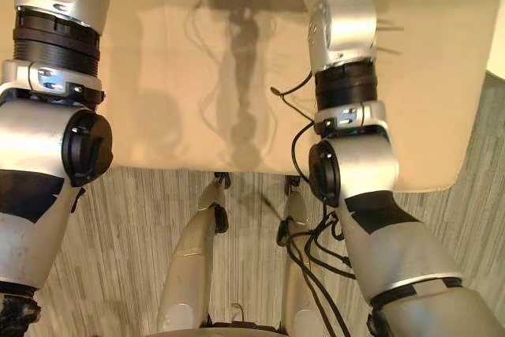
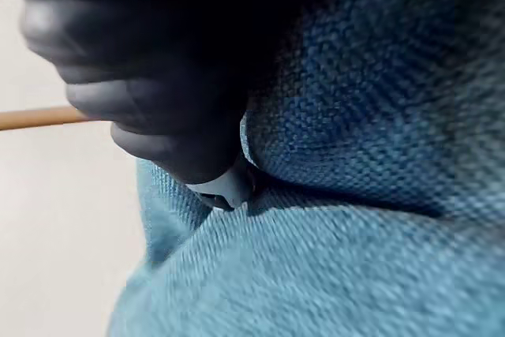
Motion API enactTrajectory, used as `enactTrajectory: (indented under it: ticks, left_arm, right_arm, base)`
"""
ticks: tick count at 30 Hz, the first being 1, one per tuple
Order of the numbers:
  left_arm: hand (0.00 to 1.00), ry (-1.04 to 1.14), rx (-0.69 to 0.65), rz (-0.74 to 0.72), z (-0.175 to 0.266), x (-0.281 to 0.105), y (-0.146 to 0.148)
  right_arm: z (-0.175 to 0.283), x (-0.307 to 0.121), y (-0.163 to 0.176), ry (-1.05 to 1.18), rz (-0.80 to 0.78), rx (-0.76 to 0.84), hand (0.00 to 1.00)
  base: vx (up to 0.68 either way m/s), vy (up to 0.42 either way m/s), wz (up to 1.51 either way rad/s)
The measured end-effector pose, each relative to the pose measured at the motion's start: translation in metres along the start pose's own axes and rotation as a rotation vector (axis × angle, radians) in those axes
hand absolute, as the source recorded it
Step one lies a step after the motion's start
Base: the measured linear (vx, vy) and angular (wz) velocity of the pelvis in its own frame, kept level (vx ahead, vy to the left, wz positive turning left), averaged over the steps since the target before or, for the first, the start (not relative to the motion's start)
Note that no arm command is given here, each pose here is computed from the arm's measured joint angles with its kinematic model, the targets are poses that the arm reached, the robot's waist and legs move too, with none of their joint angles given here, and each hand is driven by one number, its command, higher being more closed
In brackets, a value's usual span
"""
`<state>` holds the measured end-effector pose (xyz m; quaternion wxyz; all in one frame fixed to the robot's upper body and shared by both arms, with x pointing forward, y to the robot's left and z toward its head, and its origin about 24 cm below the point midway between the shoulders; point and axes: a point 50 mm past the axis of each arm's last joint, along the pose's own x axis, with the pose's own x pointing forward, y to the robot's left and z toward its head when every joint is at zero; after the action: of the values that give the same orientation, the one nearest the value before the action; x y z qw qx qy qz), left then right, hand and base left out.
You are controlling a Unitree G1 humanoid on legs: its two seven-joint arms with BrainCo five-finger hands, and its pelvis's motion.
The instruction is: Pick up cushions and gather them together orderly.
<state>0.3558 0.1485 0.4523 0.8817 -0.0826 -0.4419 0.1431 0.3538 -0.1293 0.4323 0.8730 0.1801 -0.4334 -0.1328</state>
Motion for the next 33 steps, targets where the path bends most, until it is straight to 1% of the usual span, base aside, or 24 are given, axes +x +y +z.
enactTrajectory:
  ticks: [2,4,7,11,15,18,20,21,22,23,24,25,26,27,28,29,30,32,33]
  left_arm:
    - [0.0,0.018,-0.032,-0.002,-0.002,-0.001,0.0]
    - [0.0,0.047,-0.052,-0.004,-0.009,-0.003,-0.001]
    - [0.0,0.131,-0.055,-0.02,-0.038,-0.017,0.002]
    - [0.0,0.268,-0.016,-0.013,-0.084,-0.041,0.019]
    - [0.0,0.31,0.009,-0.007,-0.1,-0.05,0.032]
    - [0.0,0.299,0.047,0.008,-0.103,-0.051,0.053]
    - [0.0,0.259,0.08,0.025,-0.101,-0.054,0.072]
    - [0.0,0.202,0.109,0.034,-0.094,-0.056,0.089]
    - [0.0,0.174,0.118,0.034,-0.091,-0.058,0.095]
    - [0.0,0.109,0.136,0.017,-0.084,-0.07,0.106]
    - [0.0,0.095,0.141,0.009,-0.085,-0.078,0.11]
    - [0.0,0.089,0.153,-0.01,-0.09,-0.1,0.119]
    - [0.0,0.1,0.155,-0.016,-0.095,-0.113,0.124]
    - [0.0,0.158,0.161,-0.032,-0.109,-0.145,0.137]
    - [0.0,0.186,0.163,-0.034,-0.114,-0.158,0.141]
    - [0.0,0.25,0.162,-0.041,-0.123,-0.187,0.149]
    - [0.0,0.285,0.162,-0.042,-0.127,-0.202,0.154]
    - [0.0,0.518,0.171,-0.035,-0.151,-0.276,0.173]
    - [0.0,0.587,0.176,-0.034,-0.156,-0.295,0.177]
  right_arm:
    - [-0.005,0.001,-0.002,0.032,0.016,0.014,0.0]
    - [-0.019,0.0,-0.006,0.098,0.021,-0.001,0.0]
    - [-0.043,-0.008,-0.013,0.194,0.037,-0.027,0.0]
    - [-0.061,-0.018,-0.025,0.234,0.048,-0.024,0.0]
    - [-0.07,-0.031,-0.039,0.224,0.064,-0.015,0.0]
    - [-0.071,-0.04,-0.049,0.193,0.082,-0.015,0.0]
    - [-0.065,-0.045,-0.058,0.15,0.094,-0.02,0.0]
    - [-0.056,-0.048,-0.068,0.089,0.106,-0.039,0.0]
    - [-0.051,-0.051,-0.072,0.059,0.115,-0.06,0.0]
    - [-0.042,-0.061,-0.09,-0.003,0.131,-0.11,0.0]
    - [-0.041,-0.068,-0.099,-0.017,0.134,-0.137,0.0]
    - [-0.044,-0.084,-0.116,-0.017,0.146,-0.187,0.0]
    - [-0.047,-0.094,-0.125,-0.006,0.155,-0.207,0.0]
    - [-0.054,-0.118,-0.145,0.034,0.172,-0.262,0.0]
    - [-0.057,-0.128,-0.152,0.054,0.176,-0.278,0.0]
    - [-0.064,-0.15,-0.167,0.112,0.188,-0.323,0.0]
    - [-0.068,-0.161,-0.174,0.142,0.192,-0.345,0.0]
    - [-0.09,-0.215,-0.205,0.343,0.181,-0.427,0.0]
    - [-0.095,-0.231,-0.214,0.404,0.172,-0.45,0.0]
  base:
    - [0.05,0.033,0.11]
    - [0.04,0.057,0.04]
    - [0.03,0.065,-0.01]
    - [0.0,0.048,-0.02]
    - [-0.05,0.028,-0.03]
    - [-0.07,0.005,-0.04]
    - [-0.07,-0.008,-0.08]
    - [-0.06,-0.018,-0.04]
    - [-0.06,-0.035,0.04]
    - [-0.03,-0.031,0.1]
    - [-0.01,-0.035,0.2]
    - [0.02,-0.019,0.21]
    - [0.05,-0.023,0.28]
    - [0.06,-0.017,0.21]
    - [0.06,-0.02,0.24]
    - [0.04,-0.019,0.16]
    - [0.04,-0.019,0.16]
    - [0.04,-0.009,0.09]
    - [0.06,-0.003,0.01]
